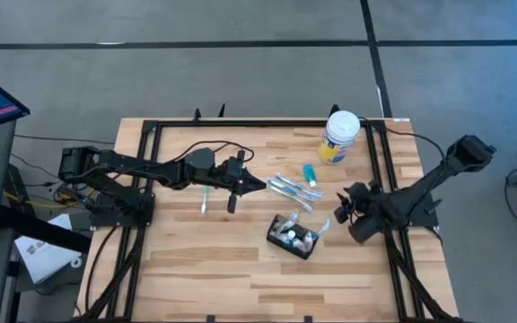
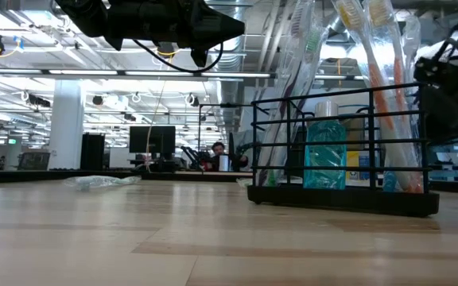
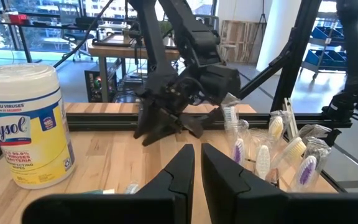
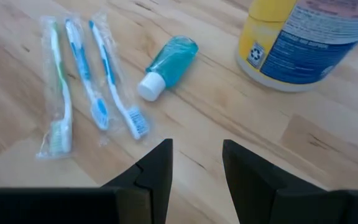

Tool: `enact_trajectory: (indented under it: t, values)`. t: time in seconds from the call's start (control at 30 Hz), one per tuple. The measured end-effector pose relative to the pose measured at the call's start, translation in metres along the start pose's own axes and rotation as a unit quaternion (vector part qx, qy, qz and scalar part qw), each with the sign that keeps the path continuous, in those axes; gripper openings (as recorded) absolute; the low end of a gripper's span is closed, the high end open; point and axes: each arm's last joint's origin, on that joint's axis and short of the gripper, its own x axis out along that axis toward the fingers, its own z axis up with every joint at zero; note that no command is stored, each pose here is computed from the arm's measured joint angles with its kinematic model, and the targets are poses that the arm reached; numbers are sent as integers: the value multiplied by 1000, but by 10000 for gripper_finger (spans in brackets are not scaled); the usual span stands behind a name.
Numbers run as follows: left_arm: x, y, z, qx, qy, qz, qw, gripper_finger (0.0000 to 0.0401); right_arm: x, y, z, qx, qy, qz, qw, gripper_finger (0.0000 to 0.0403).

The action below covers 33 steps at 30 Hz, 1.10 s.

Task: Pick & Place toothbrushing station
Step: Put the blue mouthwash into the mesh organizer

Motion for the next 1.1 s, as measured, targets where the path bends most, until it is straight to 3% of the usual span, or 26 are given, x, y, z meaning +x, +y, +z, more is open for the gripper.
enact_trajectory:
  t: [0.7, 1.1]
  values:
    - [0, 0, 0, 0, 0, 0, 1000, 21, 65, -8, 47, 52, 67, 106, 991, 131]
    - [0, 0, 0, 0, 0, 0, 1000, 21, 97, -7, 48, 83, 112, 130, 982, 141]
